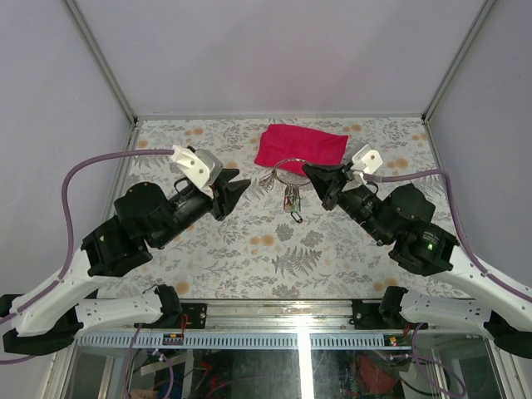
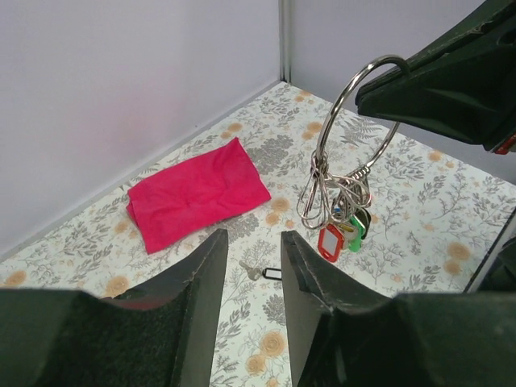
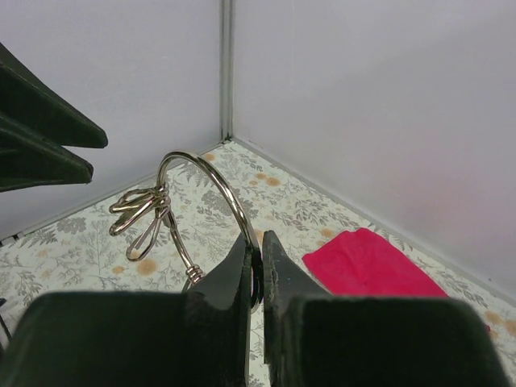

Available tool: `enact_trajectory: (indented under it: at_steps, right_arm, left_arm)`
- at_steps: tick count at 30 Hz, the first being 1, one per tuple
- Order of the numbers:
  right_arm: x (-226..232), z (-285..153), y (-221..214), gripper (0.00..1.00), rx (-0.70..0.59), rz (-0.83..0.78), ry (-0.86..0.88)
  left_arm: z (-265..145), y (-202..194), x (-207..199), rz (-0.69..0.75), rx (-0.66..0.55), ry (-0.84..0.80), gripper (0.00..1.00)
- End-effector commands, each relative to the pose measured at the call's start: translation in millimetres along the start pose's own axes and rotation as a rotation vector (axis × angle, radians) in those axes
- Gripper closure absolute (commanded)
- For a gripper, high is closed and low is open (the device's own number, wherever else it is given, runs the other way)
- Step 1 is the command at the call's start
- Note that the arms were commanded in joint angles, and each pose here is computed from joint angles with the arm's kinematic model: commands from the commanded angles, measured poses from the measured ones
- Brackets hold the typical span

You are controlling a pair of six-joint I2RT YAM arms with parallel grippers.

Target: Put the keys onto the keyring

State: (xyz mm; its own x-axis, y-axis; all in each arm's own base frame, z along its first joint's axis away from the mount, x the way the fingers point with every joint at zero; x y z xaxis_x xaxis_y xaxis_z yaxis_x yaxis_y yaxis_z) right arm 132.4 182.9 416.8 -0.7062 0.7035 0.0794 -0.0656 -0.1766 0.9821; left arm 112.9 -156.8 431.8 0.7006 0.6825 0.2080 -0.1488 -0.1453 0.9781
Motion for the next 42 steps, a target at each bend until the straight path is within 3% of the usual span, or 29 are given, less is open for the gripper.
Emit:
enact_trajectory:
  at_steps: [1, 11, 21, 33, 42]
  right_arm:
    - [-2, 1, 26, 1.00, -0.080, 0.052, -0.051]
    - [1, -8, 31, 1.00, -0.154, 0.050, 0.034]
    - [2, -21, 39, 1.00, -0.221, 0.098, 0.083]
    - [4, -21, 56, 1.00, -0.076, 0.197, 0.015]
    - [6, -15, 58, 1.00, -0.048, 0.205, 0.016]
  left_arm:
    - [11, 12, 4, 0.019, -0.074, 0.053, 0.66]
    - [13, -2, 0, -0.003, -0.113, 0.062, 0.65]
    - [-12, -2, 2, -0.100, -0.301, 0.058, 0.62]
    - [1, 19, 8, 0.148, -0.327, 0.039, 0.62]
    - [4, 24, 9, 0.227, -0.325, 0.024, 0.61]
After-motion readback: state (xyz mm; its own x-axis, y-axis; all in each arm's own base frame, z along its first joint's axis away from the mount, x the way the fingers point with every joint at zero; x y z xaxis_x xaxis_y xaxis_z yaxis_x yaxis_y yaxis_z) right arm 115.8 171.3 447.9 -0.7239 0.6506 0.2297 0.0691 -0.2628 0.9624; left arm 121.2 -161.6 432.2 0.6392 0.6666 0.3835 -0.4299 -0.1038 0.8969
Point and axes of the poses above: each gripper's point midway between its finger pads, its own z axis out along the fingers, its own x axis along the line the jaws close on, y = z × x, the point moved 10 cm from there along -z, back along the fingers, and after that the axes turned 9 degrees about z, right-handed, at the moved point
